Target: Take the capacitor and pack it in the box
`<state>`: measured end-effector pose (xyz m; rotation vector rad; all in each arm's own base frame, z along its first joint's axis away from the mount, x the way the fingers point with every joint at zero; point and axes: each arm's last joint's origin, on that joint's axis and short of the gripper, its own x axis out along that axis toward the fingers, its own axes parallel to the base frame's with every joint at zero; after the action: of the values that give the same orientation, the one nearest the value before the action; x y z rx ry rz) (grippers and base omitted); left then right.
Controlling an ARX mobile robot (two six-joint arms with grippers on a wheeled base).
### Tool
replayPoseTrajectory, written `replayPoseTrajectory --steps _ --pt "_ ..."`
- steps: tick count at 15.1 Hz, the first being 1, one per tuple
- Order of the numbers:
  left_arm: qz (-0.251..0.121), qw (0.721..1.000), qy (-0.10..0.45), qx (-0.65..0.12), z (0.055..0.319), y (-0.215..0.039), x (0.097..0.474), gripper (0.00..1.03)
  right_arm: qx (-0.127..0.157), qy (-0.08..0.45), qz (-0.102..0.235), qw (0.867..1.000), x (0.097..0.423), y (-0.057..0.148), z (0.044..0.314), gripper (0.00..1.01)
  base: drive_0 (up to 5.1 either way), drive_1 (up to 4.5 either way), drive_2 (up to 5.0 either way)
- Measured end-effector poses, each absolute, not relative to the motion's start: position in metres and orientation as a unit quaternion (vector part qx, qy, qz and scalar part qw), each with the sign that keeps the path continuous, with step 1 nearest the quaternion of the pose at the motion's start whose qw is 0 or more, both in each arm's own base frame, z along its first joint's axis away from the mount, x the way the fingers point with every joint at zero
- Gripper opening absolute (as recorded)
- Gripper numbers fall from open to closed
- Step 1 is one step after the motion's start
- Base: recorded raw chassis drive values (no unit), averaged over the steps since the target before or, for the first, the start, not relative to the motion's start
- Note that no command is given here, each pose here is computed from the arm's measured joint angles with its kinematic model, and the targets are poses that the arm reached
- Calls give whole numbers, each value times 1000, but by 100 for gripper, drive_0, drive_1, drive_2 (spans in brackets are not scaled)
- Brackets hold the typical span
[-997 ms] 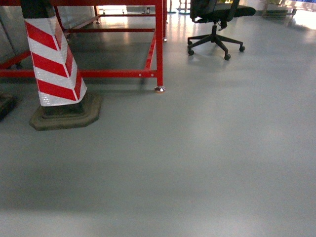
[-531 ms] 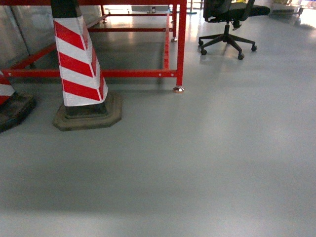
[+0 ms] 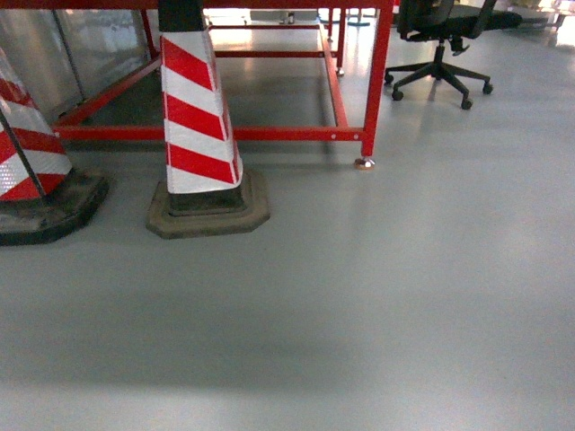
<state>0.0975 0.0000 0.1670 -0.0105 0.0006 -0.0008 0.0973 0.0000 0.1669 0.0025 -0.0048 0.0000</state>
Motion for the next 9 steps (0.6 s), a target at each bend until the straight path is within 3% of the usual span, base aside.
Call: replayPoseTrajectory --steps 9 --pt "2 1000 2 -5 167 0 98 44 1 -2 2 1000 97 0 167 98 -500 240 240"
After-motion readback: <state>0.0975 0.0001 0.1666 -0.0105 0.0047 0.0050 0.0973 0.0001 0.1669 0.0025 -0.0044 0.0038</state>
